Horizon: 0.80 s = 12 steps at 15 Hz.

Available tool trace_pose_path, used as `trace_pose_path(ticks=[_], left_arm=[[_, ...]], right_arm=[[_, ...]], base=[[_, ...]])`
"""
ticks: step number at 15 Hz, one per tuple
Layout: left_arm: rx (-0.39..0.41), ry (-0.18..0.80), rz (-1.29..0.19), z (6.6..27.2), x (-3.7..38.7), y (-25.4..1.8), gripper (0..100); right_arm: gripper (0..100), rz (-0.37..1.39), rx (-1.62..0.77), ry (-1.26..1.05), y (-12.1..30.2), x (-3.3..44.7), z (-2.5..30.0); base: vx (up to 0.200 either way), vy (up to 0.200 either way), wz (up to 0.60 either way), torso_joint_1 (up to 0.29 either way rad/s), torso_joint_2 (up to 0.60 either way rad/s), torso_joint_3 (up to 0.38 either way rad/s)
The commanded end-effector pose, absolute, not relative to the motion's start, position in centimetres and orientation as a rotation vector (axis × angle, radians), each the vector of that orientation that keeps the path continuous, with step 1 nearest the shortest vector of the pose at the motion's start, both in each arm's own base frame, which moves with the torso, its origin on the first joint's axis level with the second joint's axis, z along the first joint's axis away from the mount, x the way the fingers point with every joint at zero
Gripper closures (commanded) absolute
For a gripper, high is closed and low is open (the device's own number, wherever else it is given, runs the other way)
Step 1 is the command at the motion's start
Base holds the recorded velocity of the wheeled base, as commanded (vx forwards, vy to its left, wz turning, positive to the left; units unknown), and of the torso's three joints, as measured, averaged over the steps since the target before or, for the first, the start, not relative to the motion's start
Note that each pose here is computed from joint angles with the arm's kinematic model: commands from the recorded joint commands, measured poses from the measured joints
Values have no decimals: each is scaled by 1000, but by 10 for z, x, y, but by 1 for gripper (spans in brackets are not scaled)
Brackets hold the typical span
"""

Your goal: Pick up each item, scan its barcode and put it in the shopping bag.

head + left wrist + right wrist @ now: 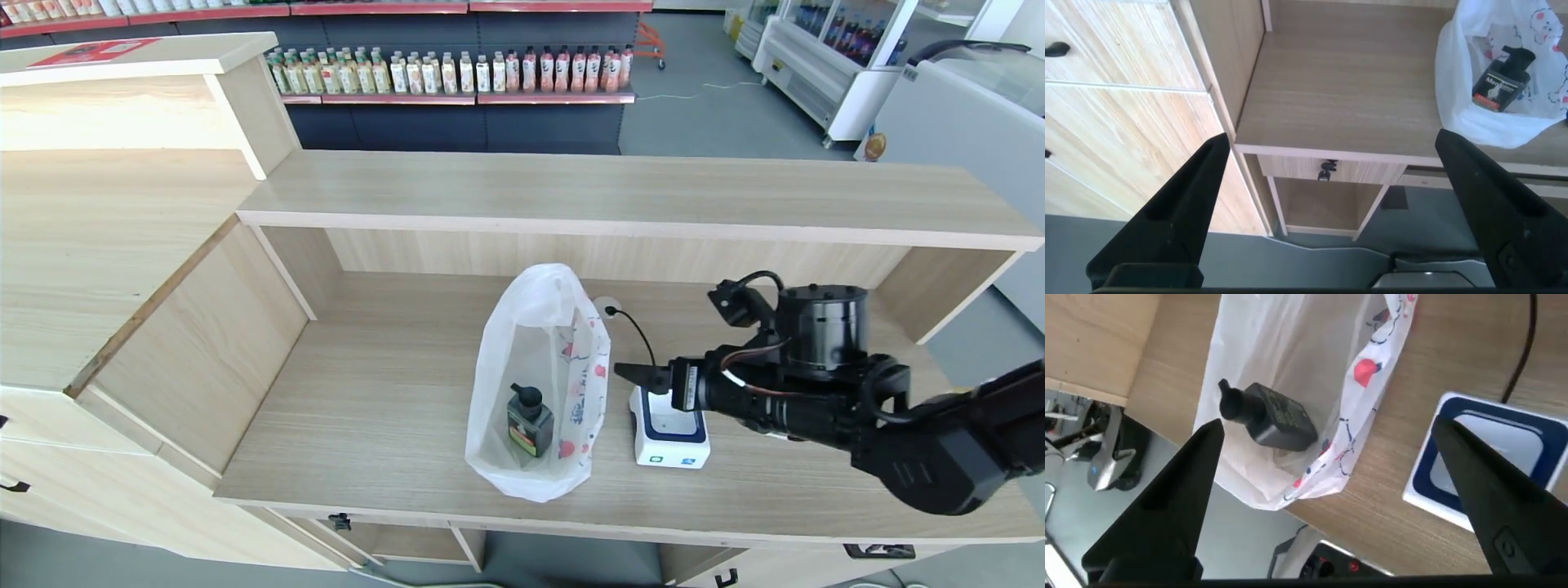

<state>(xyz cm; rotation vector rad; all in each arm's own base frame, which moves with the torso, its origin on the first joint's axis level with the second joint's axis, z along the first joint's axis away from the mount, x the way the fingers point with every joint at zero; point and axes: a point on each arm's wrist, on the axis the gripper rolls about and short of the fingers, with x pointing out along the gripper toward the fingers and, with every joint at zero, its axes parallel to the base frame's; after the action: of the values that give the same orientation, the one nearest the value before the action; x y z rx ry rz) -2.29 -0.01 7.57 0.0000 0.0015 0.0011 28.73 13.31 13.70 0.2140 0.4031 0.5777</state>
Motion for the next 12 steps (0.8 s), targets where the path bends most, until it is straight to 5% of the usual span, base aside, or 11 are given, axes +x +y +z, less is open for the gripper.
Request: trace_pose_path(ticks=[1, 4, 12], left_arm=[[0, 2, 2, 76, -23, 0, 0], [0, 2, 2, 76, -23, 0, 0], [-6, 2, 3, 76, -23, 0, 0]], right_arm=[[0, 457, 101, 257, 69, 223, 185], [0, 100, -28, 312, 37, 166, 174], [0, -112, -12, 340, -5, 0, 151]], base=[[0, 0, 0, 0, 0, 0], [0, 0, 0, 0, 0, 0], [0, 0, 0, 0, 0, 0]])
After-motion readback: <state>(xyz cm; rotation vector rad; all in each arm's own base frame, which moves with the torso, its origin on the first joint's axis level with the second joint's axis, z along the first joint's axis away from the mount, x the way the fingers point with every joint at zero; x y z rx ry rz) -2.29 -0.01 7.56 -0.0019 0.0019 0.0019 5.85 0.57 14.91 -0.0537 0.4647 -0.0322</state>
